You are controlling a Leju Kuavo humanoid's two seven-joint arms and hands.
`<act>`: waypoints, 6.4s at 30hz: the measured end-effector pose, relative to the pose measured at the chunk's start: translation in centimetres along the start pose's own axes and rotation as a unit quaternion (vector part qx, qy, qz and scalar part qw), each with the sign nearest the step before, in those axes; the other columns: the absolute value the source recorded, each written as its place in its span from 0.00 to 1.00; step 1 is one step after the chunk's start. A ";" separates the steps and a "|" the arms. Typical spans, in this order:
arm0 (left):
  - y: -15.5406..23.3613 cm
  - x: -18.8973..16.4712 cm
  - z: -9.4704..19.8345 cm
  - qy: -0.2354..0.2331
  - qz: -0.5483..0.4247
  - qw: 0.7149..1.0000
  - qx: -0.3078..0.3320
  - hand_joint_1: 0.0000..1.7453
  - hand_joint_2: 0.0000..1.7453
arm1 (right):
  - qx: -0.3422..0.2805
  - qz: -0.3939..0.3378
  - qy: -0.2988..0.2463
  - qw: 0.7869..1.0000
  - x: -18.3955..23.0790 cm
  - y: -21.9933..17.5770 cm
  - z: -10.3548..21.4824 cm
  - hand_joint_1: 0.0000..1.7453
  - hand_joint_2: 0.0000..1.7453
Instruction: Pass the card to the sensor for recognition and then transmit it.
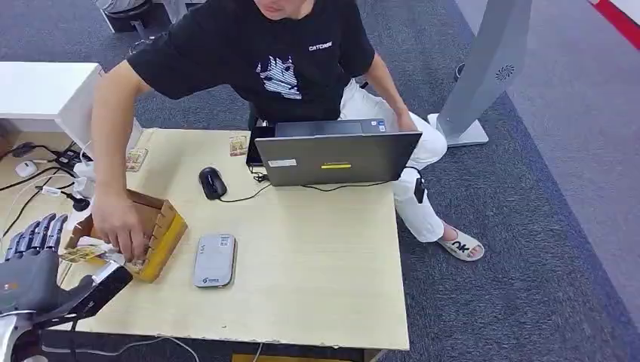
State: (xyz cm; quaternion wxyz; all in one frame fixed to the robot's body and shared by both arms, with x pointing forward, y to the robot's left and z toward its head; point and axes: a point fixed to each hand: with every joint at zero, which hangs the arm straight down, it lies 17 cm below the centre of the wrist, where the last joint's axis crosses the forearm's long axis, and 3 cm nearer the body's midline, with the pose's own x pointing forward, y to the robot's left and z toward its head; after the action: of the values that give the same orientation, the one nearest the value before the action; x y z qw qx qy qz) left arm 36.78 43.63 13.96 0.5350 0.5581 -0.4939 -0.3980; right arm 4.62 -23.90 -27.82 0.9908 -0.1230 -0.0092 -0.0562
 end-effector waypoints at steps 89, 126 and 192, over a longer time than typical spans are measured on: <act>-1.8 4.0 -1.3 -0.049 0.036 0.998 0.001 0.00 1.00 | 0.001 0.012 0.001 1.000 -0.1 0.0 0.0 0.00 1.00; -5.8 3.0 0.9 -0.027 -0.009 0.996 -0.085 0.00 1.00 | 0.001 0.004 0.003 1.000 -0.2 0.0 0.0 0.00 1.00; -10.3 0.1 -0.2 0.002 0.007 0.993 -0.120 0.39 1.00 | 0.003 0.019 -0.003 1.000 0.0 0.0 -0.1 0.00 1.00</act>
State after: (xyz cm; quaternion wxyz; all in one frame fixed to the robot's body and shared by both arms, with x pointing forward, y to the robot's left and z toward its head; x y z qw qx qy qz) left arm 38.25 42.90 3.81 0.6020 0.4872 -0.4450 -0.4496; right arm 4.57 -23.96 -27.86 0.9921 -0.1200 -0.0100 -0.0365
